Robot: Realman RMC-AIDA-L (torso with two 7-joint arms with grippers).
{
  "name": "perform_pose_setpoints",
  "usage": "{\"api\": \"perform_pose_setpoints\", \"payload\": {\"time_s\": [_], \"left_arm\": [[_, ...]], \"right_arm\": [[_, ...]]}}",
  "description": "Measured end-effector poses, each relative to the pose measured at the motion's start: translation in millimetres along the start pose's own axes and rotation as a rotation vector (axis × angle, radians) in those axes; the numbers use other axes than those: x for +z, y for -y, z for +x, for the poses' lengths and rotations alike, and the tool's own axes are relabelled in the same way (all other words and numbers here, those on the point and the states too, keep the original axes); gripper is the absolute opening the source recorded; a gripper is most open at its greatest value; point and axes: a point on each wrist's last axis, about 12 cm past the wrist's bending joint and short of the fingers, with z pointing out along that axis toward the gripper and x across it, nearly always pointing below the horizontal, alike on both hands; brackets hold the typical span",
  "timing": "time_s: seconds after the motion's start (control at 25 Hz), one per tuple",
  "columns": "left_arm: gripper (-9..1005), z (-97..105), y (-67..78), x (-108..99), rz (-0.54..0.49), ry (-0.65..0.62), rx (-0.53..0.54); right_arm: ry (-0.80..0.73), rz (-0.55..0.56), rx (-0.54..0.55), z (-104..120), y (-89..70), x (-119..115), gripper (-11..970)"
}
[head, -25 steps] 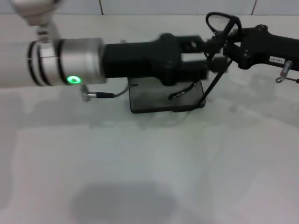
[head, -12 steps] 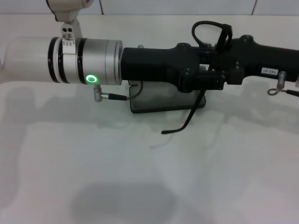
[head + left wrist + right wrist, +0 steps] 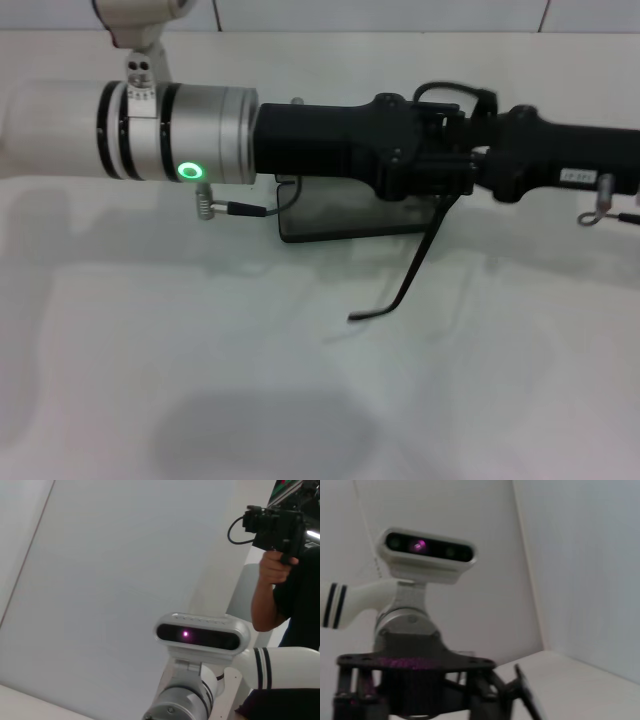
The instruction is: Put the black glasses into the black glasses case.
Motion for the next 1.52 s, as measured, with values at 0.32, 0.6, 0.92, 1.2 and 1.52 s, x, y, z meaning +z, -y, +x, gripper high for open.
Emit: {"api": "perform_pose_setpoints", "payload": {"time_s": [0.32, 0.6, 0.92, 1.2, 1.52], "left_arm": [[533, 7, 0.6, -31, -0.085, 0.01, 0.018], [533, 23, -5.7, -44, -0.187, -0.069, 0.017], [532, 29, 1.4, -2, -0.045, -0.17, 0.032], [532, 19, 3.2, -1, -0.025, -0.112, 0.054], [532, 17, 3.3, -7, -0.04, -0.108, 0.064]], "right_arm": [[0.115, 0.015, 0.015, -12, 4.6, -39, 117], [0.314, -0.077, -0.01, -36, -5.7, -61, 117], [0.323, -0.015, 0.001, -42, 2.8, -25, 118], [0.106, -0.007, 0.013, -24, 4.2, 13, 119], [-0.024, -0.04, -0.01, -15, 2.6, 19, 120]]}}
